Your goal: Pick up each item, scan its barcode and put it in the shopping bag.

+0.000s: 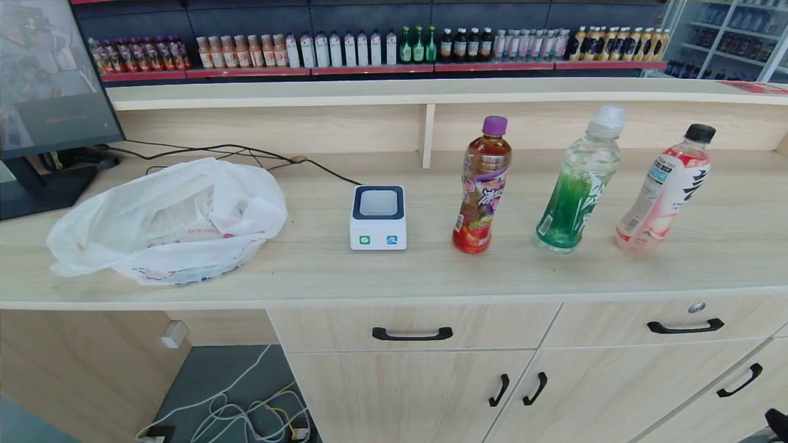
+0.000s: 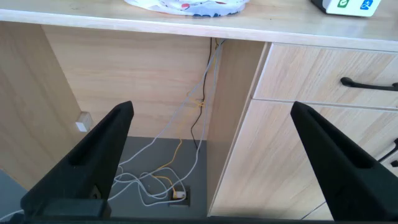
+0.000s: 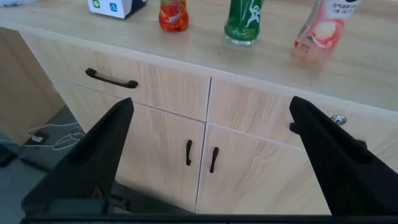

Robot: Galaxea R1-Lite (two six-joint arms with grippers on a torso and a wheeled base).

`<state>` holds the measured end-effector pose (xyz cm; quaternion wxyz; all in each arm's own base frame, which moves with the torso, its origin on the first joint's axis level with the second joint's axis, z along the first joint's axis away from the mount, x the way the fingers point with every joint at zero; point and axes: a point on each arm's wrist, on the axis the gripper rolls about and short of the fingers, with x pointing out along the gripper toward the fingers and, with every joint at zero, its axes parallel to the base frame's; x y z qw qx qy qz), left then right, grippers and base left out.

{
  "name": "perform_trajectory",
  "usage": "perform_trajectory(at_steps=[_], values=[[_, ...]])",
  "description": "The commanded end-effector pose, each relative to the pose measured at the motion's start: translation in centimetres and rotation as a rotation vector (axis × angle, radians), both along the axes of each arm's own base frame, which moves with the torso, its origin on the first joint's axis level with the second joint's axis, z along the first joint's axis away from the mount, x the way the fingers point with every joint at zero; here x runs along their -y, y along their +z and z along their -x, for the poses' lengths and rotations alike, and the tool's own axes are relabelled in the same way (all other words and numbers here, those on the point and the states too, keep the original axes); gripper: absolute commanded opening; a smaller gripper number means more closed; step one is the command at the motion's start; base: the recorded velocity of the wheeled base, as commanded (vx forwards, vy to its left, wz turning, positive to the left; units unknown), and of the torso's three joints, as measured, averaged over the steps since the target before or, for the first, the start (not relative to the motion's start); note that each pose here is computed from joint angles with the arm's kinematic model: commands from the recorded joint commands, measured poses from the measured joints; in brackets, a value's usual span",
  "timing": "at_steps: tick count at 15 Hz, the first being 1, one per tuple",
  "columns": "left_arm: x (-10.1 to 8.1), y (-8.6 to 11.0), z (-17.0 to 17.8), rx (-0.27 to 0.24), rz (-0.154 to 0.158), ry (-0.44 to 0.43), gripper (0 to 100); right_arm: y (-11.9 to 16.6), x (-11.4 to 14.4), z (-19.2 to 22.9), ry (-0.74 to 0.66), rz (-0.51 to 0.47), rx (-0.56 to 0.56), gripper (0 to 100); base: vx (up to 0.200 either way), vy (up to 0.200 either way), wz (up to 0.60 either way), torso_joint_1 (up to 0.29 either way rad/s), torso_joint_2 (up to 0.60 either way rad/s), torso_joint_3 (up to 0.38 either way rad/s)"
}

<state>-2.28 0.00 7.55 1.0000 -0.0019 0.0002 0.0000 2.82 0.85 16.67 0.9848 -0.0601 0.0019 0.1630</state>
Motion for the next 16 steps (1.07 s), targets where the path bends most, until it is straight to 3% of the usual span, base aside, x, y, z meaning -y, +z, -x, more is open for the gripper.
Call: perform_trajectory(at_steps=[1,8,11,16], values=[[0.0,0.0,0.0,0.0,0.001,0.0,100,1.1,-1.6,-4.8,0.082,0.037,-0.107,100,0.0,0.0,0.0,0.0,0.0,0.0],[0.0,0.0,0.0,0.0,0.001,0.0,100,-2.2,-4.3,-10.5,0.272,0.068,-0.443,100,0.0,0.0,0.0,0.0,0.0,0.0],[0.0,0.0,0.0,0.0,0.001,0.0,100,-0.4,-5.6,-13.9,0.272,0.034,-0.404,100,0.0,0.0,0.0,0.0,0.0,0.0],[0.0,0.0,0.0,0.0,0.001,0.0,100,-0.1,-7.4,-19.2,0.27,-0.025,-0.301,100,0.0,0.0,0.0,0.0,0.0,0.0]])
